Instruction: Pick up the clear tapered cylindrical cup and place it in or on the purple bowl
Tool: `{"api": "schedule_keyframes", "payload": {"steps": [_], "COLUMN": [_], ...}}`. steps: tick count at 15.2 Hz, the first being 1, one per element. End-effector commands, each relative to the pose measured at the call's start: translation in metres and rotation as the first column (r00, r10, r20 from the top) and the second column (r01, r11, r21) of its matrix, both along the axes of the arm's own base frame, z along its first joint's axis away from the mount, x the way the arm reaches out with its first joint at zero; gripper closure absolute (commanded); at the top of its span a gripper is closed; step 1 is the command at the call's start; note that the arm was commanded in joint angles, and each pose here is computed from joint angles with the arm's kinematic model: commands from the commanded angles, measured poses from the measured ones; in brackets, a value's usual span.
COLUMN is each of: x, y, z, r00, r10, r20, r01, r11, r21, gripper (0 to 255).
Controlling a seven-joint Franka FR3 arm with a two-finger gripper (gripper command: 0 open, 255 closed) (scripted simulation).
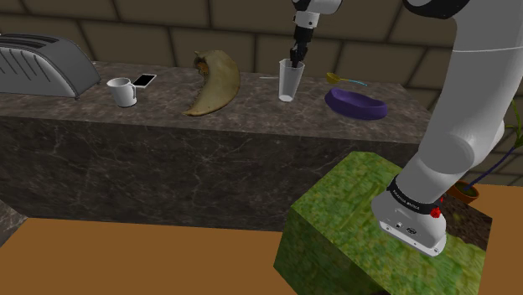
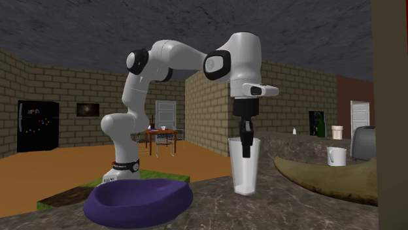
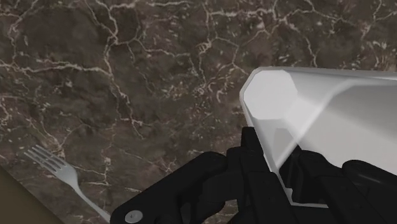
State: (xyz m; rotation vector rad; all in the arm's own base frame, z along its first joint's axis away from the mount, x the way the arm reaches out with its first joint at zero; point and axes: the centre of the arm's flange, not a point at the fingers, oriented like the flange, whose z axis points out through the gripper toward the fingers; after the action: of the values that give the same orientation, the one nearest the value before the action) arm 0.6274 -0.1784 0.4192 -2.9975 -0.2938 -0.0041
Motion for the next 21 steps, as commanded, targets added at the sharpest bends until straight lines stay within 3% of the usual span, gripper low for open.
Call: {"api": "schedule_keyframes", "payload": {"steps": [1,21], "x": [-0.001,-0.001], "y": [0.0,0.0], "z": [0.011,0.117], "r00": [1.0,1.0], "r10": [0.0,0.0], "r20": [0.0,0.0], "r01": [0.0,0.0], "r11": [1.0,1.0], "r21": [0.0,0.0], "gripper": [255,255]}}
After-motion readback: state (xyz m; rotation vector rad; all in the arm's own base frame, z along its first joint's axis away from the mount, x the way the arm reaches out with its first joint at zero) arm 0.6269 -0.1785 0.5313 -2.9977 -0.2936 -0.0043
